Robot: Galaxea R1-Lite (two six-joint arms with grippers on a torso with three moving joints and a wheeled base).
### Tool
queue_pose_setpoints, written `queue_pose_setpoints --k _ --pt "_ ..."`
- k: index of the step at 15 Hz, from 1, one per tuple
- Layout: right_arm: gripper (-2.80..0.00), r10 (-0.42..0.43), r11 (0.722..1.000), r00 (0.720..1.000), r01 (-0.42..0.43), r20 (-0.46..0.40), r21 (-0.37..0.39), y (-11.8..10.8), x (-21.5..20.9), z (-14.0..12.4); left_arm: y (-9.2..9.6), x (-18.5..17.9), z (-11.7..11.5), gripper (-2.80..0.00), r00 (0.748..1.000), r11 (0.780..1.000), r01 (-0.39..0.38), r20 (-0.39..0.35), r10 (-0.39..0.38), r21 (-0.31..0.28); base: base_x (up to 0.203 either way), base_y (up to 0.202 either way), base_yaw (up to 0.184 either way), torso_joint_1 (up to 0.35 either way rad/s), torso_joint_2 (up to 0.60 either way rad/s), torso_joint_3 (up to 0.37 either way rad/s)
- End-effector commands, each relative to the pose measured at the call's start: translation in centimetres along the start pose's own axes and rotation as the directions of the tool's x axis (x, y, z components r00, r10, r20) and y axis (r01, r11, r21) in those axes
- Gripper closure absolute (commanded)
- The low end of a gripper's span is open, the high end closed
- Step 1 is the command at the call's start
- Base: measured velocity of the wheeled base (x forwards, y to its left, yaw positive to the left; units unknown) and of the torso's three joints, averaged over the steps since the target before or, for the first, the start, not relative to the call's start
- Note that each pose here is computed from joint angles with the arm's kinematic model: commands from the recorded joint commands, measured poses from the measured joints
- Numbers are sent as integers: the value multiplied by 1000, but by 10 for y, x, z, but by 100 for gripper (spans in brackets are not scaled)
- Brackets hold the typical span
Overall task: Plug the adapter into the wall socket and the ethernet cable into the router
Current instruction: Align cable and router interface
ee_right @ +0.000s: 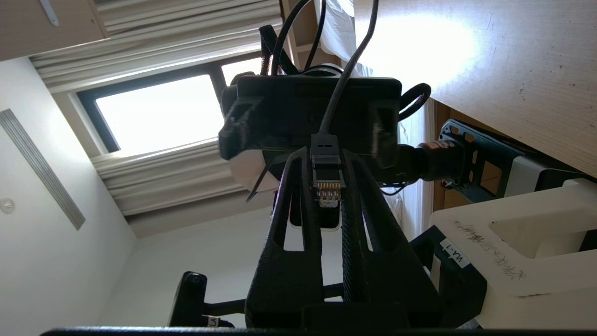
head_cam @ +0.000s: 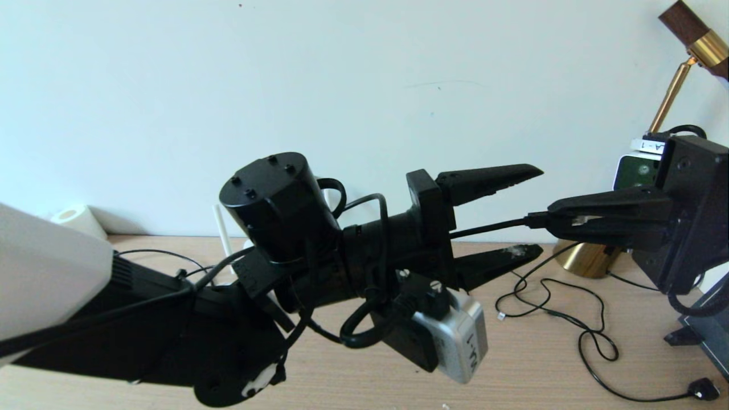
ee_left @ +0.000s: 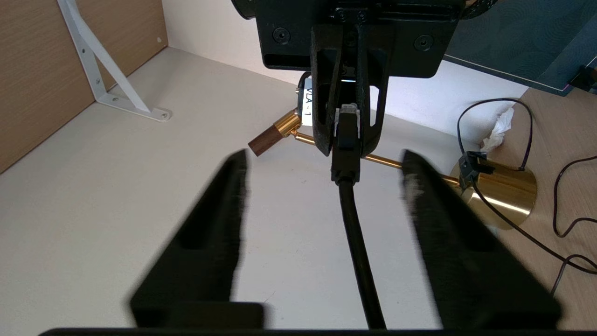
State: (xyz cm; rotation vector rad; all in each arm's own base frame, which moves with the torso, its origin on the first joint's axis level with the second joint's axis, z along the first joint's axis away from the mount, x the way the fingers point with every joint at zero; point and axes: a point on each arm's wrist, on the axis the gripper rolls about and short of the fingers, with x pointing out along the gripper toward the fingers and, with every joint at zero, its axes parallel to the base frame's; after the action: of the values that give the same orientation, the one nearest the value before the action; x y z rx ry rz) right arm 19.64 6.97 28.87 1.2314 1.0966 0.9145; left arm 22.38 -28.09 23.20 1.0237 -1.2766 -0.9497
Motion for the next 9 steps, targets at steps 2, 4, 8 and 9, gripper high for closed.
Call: queue_pose_setpoints --k 2,4,8,9 --pt "0 -4 1000 1000 4 -6 15 -2 2 2 -1 2 2 0 1000 1000 -3 10 3 8 0 0 0 0 0 0" --pt "0 -4 1000 1000 5 -8 16 -2 2 3 -2 5 7 0 1000 1000 -3 23 3 2 0 0 0 0 0 0" --pt "0 -5 1000 1000 5 -11 16 -2 3 2 -5 7 8 0 1000 1000 2 27 -2 -3 0 0 0 0 0 0" --pt "0 -5 1000 1000 5 -10 16 -2 3 2 -5 7 8 0 1000 1000 3 27 -3 -4 0 0 0 0 0 0"
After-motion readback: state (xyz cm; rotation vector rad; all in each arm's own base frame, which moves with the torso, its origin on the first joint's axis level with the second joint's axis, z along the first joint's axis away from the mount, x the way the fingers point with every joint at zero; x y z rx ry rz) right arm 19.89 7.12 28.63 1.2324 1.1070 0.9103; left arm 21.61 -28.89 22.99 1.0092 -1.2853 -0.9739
